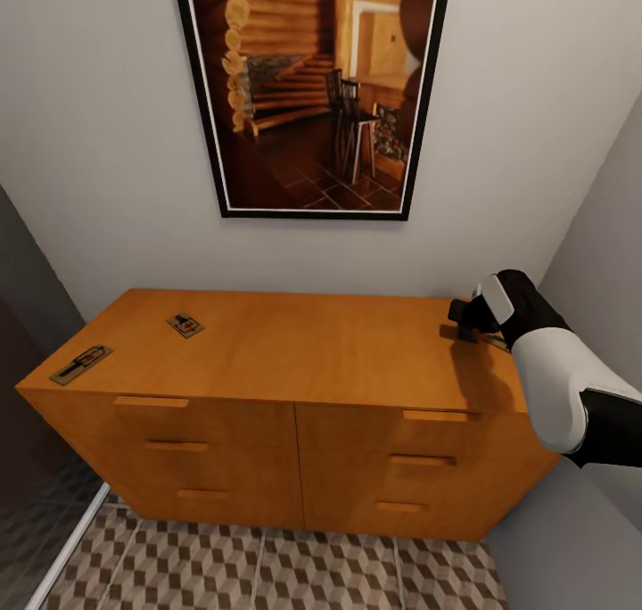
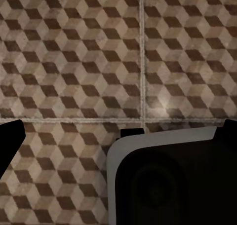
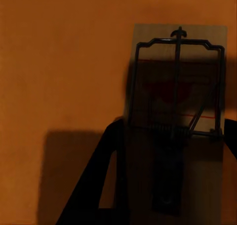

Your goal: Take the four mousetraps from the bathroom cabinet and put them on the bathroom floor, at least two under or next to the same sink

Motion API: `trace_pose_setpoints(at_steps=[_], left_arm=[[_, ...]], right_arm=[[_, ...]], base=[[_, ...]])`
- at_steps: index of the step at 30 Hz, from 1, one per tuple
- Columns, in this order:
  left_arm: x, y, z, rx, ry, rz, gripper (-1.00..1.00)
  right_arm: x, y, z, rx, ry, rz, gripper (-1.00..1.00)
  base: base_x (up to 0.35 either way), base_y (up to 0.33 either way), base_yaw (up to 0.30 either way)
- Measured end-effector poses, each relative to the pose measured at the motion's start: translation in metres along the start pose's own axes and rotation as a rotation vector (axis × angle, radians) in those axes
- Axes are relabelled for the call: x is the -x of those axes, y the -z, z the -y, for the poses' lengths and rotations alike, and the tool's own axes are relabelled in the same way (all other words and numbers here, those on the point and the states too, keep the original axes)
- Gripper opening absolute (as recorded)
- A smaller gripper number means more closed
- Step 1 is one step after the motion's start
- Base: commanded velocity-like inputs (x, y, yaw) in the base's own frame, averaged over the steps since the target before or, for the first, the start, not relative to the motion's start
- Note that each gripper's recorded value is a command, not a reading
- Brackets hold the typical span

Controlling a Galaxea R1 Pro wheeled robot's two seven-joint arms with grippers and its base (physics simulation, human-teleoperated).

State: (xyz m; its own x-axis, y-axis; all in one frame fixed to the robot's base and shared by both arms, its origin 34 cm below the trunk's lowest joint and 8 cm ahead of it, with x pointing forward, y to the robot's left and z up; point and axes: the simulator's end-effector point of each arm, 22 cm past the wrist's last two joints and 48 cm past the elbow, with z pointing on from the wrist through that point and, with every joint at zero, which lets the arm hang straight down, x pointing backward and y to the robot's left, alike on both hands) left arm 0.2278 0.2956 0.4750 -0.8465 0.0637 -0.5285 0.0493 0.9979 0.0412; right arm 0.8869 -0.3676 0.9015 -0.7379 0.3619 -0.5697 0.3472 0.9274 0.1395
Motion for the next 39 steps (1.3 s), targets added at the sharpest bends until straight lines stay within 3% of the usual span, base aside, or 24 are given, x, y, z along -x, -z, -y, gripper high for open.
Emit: trace_pose_setpoints(at_steps=[27,39], left_arm=[[0.015,-0.005,-0.001,0.003,0.0,0.044,1.0],[0.022,-0.007,-0.001,0.004,0.001,0.064,1.0]], right_arm=[[0.005,0.023,0.001,0.0,0.006,0.012,-1.0],[0.011,0.034,0.0,0.006,0.005,0.029,-1.0]], base=[[-0.003,0.0,0.0],[-0.272,0.092,0.0]])
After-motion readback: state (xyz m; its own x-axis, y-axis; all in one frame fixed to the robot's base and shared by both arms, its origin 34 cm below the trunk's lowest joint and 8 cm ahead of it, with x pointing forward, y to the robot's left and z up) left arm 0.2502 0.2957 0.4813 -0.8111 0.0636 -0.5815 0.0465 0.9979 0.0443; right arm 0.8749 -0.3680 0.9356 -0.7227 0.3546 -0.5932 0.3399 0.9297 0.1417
